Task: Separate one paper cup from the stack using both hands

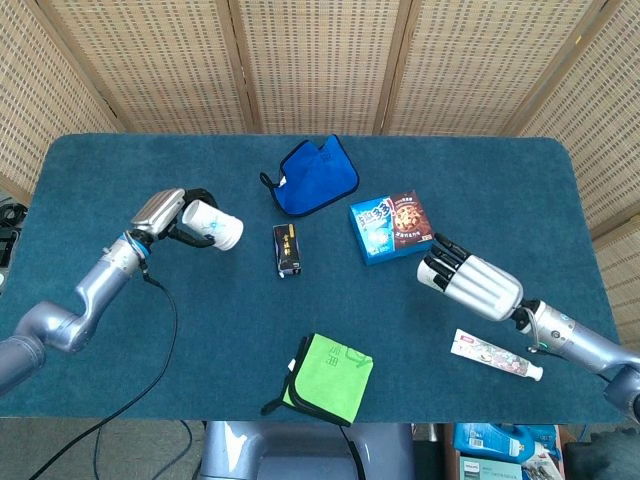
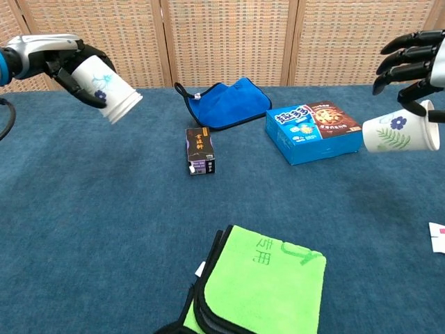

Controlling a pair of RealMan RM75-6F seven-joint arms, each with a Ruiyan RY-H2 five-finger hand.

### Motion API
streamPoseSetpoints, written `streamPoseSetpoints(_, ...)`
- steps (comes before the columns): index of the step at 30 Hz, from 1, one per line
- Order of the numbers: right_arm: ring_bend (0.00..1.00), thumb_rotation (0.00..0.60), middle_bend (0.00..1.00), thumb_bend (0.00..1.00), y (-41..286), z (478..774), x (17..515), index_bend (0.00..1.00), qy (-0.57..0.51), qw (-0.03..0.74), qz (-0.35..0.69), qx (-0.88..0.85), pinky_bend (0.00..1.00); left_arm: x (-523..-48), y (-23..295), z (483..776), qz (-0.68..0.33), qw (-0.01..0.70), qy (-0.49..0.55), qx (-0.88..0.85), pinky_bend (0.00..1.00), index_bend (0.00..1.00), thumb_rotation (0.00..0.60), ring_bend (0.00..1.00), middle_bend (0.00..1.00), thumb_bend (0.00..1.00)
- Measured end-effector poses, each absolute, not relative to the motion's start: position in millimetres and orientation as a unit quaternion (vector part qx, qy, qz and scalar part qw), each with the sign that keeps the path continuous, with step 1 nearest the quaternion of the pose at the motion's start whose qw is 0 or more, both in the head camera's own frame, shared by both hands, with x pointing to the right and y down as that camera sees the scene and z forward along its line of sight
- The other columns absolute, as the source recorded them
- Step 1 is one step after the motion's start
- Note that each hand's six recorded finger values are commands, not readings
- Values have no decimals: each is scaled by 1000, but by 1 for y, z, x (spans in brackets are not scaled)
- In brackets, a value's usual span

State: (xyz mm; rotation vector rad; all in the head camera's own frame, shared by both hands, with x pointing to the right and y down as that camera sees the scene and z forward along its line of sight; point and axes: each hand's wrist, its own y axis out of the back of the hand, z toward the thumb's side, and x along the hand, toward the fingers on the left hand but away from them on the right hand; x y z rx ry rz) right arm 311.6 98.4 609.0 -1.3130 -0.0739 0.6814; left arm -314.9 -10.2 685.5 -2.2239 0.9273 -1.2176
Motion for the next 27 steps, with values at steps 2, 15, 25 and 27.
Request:
streamPoseSetpoints(2, 244, 600, 378, 564, 100, 611, 310, 657, -8, 748, 309, -587, 194, -324, -5, 687, -460, 244, 317, -792, 490, 518, 600, 507, 477, 119)
streamPoseSetpoints(15, 191, 600, 152, 2, 105, 617, 293, 120, 58, 782, 318, -533, 99, -348, 35, 719, -536, 274, 266, -753, 152, 24, 600, 18, 4, 118)
streamPoseSetpoints(25, 169, 600, 133, 0, 90, 574, 294, 99, -89, 768, 331, -540, 67, -356, 35, 697, -518, 267, 298, -756, 59, 0, 600, 0, 0, 117)
streamPoseSetpoints(27, 150, 600, 124, 0, 91, 569, 299, 99, -115, 756, 340, -547, 44, -360, 35, 691, -515, 269, 305, -754, 53, 0, 600, 0, 0, 117)
